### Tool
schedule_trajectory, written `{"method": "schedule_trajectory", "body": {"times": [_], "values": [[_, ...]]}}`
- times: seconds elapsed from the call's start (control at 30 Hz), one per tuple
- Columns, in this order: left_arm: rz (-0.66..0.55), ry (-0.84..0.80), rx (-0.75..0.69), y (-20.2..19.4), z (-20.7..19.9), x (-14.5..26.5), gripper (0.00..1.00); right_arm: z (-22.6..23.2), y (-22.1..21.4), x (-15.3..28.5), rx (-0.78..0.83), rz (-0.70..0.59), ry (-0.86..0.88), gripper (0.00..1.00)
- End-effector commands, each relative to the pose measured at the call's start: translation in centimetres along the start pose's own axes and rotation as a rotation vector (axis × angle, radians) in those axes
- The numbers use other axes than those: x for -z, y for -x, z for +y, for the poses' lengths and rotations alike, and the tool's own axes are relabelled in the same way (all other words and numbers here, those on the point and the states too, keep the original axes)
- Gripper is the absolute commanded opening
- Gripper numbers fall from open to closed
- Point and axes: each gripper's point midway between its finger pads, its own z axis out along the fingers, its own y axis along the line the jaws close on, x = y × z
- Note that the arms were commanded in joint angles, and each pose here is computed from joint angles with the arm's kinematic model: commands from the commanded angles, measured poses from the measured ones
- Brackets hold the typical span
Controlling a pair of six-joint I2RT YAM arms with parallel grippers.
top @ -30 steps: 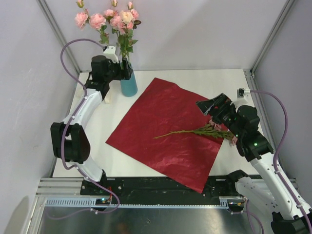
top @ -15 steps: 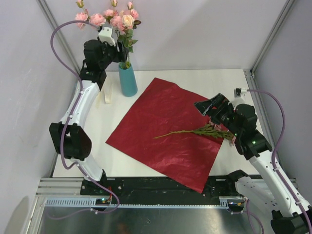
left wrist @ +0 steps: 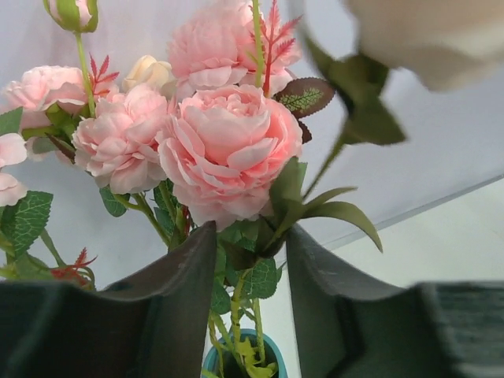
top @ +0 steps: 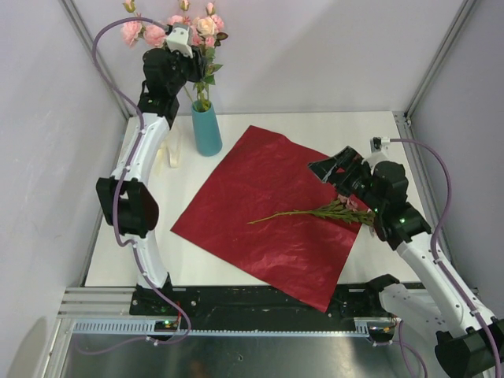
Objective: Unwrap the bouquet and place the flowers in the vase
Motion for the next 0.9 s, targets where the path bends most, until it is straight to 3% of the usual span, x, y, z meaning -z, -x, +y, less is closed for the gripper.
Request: {"method": "schedule_trajectory", "body": {"times": [0.0, 0.13, 0.27, 0.87], "values": [[-0.096, 0.012, -0.064, 3.5, 0.3, -0.4, 0.38, 1.0, 0.5, -0.5, 0.018, -0.006, 0.050, 0.98], [-0.080, 0.030, -0.063, 2.8, 0.6, -0.3, 0.17, 0.7, 0.2, -0.9, 0.020, 0.005, 0.044, 0.98], [-0.052, 0.027, -0.058, 1.6, 0.4, 0.2, 0.02, 0.4, 0.1, -1.1, 0.021, 0.012, 0.038, 0.98], [0.085, -0.003, -0.013, -5.1, -0.4, 1.1, 0.00, 0.1, -0.3, -0.9, 0.024, 0.027, 0.023, 0.98]]}}
